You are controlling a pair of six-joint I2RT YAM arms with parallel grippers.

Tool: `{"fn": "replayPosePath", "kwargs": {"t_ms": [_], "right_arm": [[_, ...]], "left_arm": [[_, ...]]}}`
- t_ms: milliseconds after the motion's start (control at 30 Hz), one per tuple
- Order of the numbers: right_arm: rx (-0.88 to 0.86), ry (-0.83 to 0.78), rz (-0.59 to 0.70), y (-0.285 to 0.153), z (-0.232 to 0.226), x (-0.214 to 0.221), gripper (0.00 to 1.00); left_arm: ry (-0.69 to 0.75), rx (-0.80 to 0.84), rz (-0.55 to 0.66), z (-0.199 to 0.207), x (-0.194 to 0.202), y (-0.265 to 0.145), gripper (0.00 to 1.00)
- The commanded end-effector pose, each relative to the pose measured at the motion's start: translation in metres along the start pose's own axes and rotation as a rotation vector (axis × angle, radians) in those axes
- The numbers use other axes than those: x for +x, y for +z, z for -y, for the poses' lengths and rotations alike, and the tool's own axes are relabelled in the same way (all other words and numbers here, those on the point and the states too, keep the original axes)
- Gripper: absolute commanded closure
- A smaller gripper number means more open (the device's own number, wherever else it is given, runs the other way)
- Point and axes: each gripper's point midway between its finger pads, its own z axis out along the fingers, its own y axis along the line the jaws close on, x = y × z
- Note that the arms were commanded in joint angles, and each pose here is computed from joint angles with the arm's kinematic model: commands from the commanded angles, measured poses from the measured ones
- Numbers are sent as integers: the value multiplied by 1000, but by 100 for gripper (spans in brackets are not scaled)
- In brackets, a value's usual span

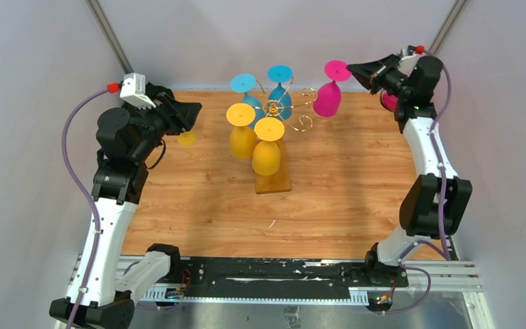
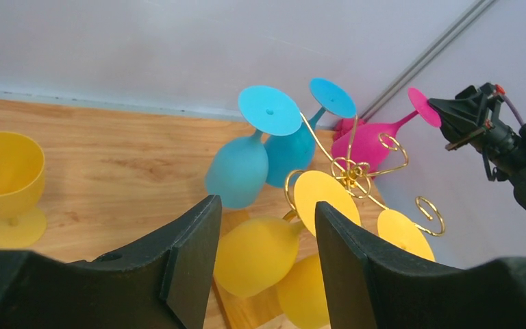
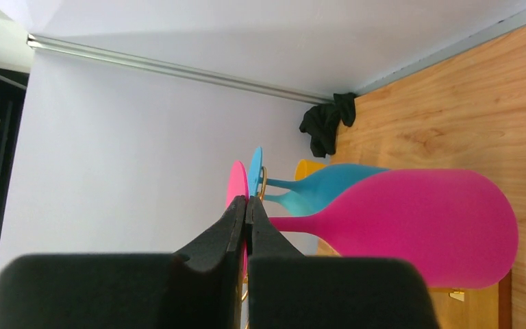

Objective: Take the wine glass off the wine glass rack

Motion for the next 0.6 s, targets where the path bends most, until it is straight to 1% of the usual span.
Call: {"fn": "replayPosePath", "kwargs": {"t_ms": [0,67,133,233,267,333,400,433,467,567], "right_arm": [[-94,-81,42,-47,-46,-2,100],[-116,-103,61,-70,-57,1,100],[-154,-153,83,-93,-81,7,100],[-217,-272,102,-125,-132,26,100],[-235,-314,103,-133,-149,35,100],[-280,-402,111,-151,-189,57,100],[-327,-464,116,-166,-220,74,100],[-358,-494,119,-173,-236,83,100],[-391,-513,117,-179,-250,91,100],[-513,-532,98,-195,-283,111,100]], "left_arm": [[-43,76,1,10,5,10,41],[-61,154,5,22,5,15,39],[-71,267,12,40,3,19,36],[-55,488,0,76,-3,20,30],[-43,541,-31,85,-1,20,29],[-12,624,-73,101,1,20,28],[7,687,-73,112,0,18,27],[20,713,-42,116,-6,16,27],[4,747,-20,122,-10,11,25],[-30,915,63,144,-26,-7,20]]}}
